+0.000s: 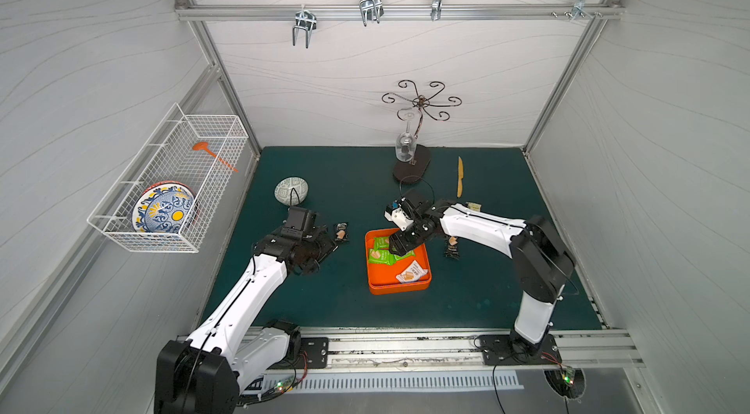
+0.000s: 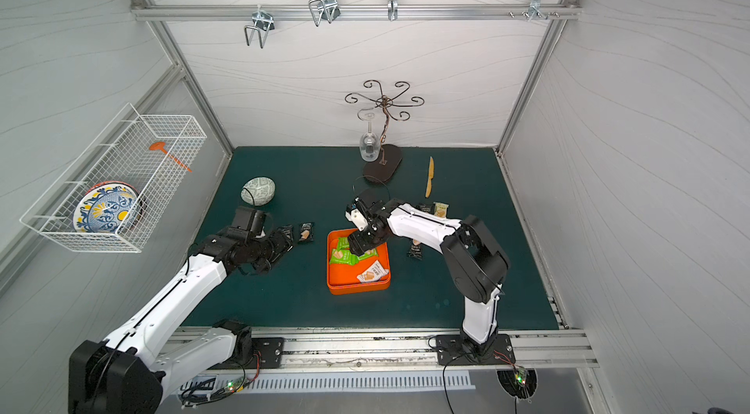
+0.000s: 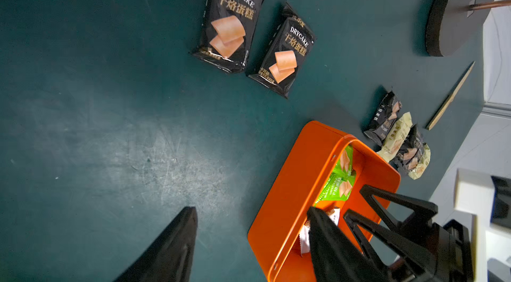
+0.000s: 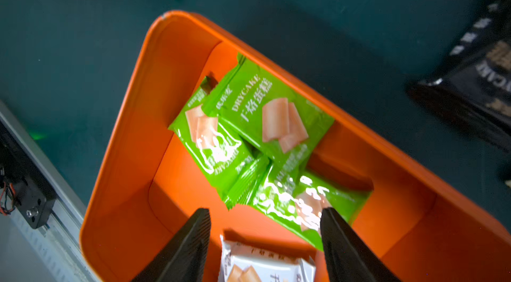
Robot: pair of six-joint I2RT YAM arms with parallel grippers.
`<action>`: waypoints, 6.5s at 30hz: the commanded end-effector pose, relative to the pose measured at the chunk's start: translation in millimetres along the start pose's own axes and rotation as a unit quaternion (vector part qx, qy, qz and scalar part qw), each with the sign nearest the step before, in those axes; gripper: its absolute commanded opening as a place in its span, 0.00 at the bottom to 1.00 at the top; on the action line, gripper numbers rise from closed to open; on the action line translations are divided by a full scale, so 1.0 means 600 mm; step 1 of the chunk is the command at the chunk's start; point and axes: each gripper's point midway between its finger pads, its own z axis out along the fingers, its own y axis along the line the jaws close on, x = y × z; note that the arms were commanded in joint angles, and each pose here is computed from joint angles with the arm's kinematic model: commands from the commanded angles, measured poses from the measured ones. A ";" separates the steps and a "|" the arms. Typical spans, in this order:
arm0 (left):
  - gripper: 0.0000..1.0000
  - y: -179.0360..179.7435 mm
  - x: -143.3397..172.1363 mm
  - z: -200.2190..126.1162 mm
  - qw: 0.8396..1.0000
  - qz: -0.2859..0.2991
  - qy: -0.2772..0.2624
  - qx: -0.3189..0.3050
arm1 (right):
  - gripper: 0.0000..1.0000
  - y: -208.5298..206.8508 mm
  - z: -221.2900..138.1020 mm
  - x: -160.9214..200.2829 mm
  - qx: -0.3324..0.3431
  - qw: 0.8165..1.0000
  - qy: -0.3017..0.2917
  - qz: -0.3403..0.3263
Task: Take the cookies out of the storage box
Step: Adjust the cookie in the storage box, then pick up the cookie from the storage box.
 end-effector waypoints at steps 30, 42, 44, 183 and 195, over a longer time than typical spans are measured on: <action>0.67 0.004 0.007 -0.005 1.000 0.025 0.011 0.015 | 0.72 0.012 0.019 0.070 -0.013 0.997 0.068 0.023; 0.67 -0.002 0.008 0.001 0.999 0.028 0.018 0.024 | 0.72 0.009 -0.036 0.112 0.079 0.992 0.102 -0.008; 0.67 -0.002 0.008 0.000 0.999 0.028 0.017 0.024 | 0.71 0.011 -0.033 0.112 0.081 0.990 0.106 -0.043; 0.67 0.015 0.020 0.005 0.999 0.026 0.029 0.013 | 0.56 0.026 0.053 0.156 0.142 0.954 0.163 -0.208; 0.67 0.011 0.017 0.003 0.999 0.026 0.027 0.016 | 0.41 0.046 0.011 0.128 0.118 0.969 0.125 -0.177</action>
